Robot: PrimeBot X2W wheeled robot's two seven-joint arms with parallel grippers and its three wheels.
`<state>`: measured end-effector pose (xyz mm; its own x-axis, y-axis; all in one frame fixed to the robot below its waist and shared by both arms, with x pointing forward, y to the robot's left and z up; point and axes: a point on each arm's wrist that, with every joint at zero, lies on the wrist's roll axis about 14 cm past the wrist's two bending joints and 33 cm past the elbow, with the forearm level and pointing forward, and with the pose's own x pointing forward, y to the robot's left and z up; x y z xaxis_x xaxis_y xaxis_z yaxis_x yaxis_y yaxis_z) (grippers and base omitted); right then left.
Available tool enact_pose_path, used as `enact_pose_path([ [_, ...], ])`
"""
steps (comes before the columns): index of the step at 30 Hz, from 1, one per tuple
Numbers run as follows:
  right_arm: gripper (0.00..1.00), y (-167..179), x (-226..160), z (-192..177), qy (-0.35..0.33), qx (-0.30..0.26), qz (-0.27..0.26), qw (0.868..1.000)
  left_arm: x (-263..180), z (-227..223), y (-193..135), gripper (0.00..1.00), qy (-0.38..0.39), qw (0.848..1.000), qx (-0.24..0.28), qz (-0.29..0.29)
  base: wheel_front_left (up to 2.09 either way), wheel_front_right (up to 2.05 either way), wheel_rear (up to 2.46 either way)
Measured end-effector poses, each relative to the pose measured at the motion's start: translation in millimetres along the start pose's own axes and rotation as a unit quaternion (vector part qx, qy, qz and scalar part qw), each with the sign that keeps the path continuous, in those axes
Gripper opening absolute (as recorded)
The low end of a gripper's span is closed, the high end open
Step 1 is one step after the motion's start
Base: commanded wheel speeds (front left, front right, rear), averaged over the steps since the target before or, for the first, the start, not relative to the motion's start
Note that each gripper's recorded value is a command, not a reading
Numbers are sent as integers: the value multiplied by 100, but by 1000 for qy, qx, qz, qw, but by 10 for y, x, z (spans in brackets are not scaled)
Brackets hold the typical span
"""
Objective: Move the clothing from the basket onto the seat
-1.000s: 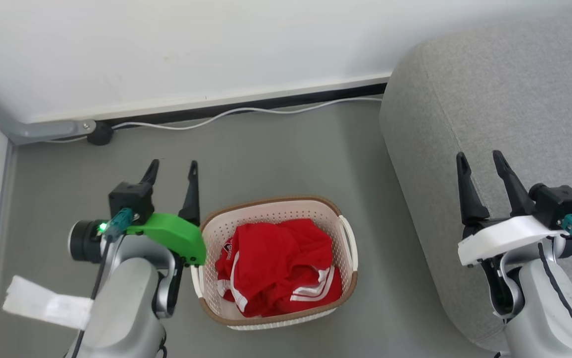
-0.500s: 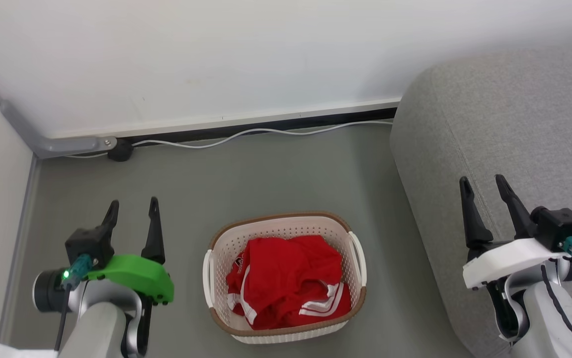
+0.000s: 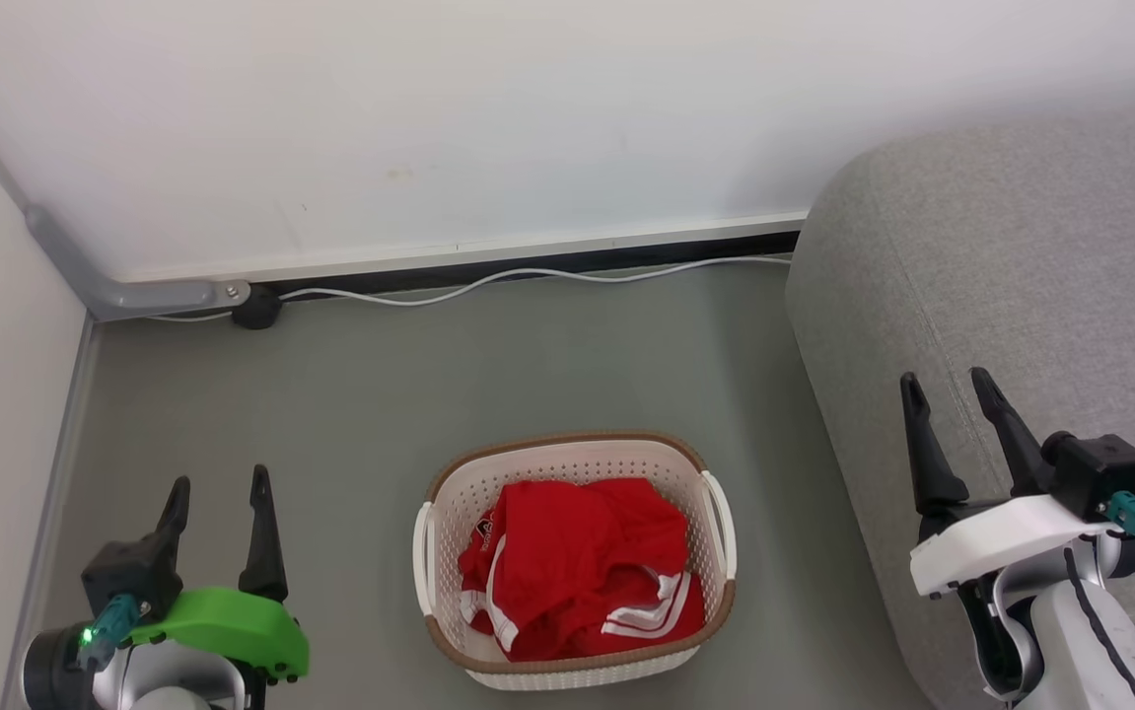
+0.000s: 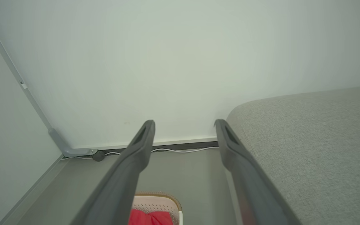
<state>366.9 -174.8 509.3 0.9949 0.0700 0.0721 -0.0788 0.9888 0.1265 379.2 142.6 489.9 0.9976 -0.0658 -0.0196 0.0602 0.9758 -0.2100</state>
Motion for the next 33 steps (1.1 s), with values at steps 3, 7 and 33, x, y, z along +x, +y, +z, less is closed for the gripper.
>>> enact_pose_path([
  [3,100,27,-29,-26,3,3,2,1000,-58,9,56,100,-3,1000,-1,8,0,0,0],
  [7,100,42,-57,-45,6,6,2,1000,-109,-1,65,100,-2,1000,1,9,0,0,0],
  [33,100,40,-62,-90,11,11,0,1000,-191,-67,68,100,5,1000,13,8,0,0,0],
])
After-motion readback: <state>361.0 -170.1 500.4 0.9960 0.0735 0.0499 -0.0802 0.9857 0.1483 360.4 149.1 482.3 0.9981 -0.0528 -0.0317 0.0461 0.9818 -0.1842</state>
